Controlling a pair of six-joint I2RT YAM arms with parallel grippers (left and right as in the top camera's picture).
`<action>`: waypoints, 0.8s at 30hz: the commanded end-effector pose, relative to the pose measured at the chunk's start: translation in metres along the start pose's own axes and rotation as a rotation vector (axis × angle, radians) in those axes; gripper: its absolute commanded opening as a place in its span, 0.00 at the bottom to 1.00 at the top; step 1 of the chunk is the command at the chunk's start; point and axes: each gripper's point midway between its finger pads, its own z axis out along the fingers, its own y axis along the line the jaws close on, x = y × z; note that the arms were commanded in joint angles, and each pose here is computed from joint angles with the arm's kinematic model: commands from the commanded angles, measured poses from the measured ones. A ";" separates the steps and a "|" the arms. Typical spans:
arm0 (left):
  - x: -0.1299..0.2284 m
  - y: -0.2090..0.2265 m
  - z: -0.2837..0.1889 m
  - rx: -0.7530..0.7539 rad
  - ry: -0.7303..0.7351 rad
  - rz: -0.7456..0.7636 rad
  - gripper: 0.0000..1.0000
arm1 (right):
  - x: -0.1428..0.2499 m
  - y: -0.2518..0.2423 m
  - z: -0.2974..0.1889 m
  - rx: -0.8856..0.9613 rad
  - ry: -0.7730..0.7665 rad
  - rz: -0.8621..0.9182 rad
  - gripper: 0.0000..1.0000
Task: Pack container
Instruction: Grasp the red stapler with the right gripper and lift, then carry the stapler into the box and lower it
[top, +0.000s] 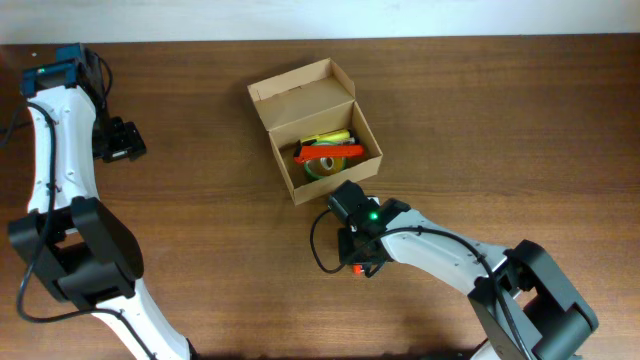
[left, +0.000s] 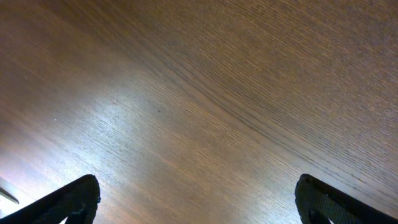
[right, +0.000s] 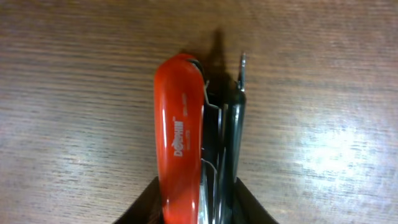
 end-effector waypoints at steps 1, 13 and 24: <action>0.002 0.001 0.001 0.003 0.006 0.015 1.00 | -0.008 0.001 0.001 0.021 -0.027 -0.007 0.21; 0.002 0.001 0.001 0.003 0.006 0.015 1.00 | -0.025 -0.008 -0.010 0.056 -0.057 -0.005 0.09; 0.002 0.001 0.001 0.003 0.006 0.015 1.00 | -0.086 -0.040 -0.071 0.028 -0.187 -0.028 0.04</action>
